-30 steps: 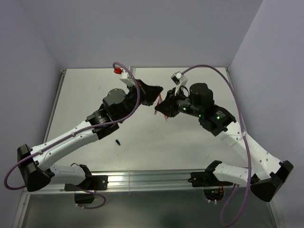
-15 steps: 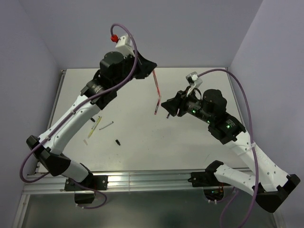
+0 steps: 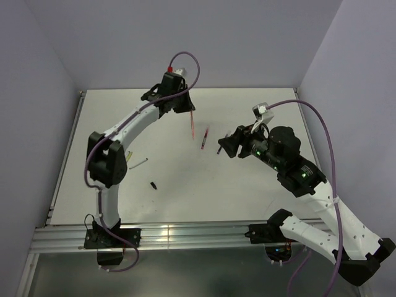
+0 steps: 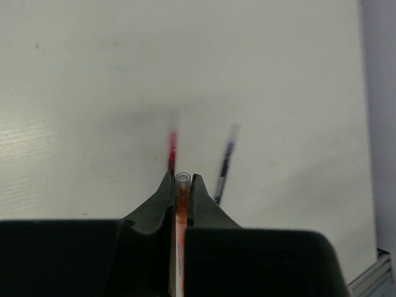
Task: Insert the pens into the pen caps
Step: Place the pen at the center of the board.
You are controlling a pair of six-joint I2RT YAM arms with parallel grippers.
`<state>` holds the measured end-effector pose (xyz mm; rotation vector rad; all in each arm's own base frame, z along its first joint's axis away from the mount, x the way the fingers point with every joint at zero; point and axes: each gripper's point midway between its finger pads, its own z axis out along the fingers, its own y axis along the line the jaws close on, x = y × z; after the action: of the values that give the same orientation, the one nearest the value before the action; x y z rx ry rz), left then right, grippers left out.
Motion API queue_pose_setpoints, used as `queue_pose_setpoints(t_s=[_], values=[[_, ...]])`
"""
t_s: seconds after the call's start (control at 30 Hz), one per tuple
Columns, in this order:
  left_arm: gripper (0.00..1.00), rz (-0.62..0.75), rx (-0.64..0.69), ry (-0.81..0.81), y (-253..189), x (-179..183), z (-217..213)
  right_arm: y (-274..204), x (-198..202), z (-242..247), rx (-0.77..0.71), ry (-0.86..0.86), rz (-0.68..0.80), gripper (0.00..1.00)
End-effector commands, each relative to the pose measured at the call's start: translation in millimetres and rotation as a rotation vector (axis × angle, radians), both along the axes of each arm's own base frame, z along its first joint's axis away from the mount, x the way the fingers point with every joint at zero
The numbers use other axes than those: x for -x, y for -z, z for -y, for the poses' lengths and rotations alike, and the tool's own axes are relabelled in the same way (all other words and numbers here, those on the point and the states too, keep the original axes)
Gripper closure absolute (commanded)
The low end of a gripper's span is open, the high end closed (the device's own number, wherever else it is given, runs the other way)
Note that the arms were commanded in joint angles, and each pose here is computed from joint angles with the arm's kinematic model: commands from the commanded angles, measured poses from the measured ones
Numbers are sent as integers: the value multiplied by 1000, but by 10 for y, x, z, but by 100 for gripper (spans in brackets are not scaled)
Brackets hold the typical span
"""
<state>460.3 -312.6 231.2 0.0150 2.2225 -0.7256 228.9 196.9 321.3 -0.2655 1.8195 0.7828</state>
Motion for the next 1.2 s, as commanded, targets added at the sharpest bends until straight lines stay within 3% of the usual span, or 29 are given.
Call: queue_pose_setpoints(t_s=[0.0,0.07,0.3,0.6,0.8,1.0,1.17], values=[[100,-62,-62,17,356,-154,35,-10,-73,60,1,45,4,36],[100,-123,-93,15,715,-235,57,17,-84,69,6,49,-4,35],[100,-217,-112,-6,1315,-360,111,65,-101,88,10,57,-9,34],[99,-247,-91,-44,1611,-327,94,82,-114,62,3,41,-16,34],[93,-267,-95,-55,1773,-298,102,68,-102,71,2,41,-9,34],[77,-276,-108,-55,1845,-267,100,57,-100,72,1,39,-8,34],[71,-279,-119,-57,1876,-254,79,67,-99,75,2,41,-9,34]])
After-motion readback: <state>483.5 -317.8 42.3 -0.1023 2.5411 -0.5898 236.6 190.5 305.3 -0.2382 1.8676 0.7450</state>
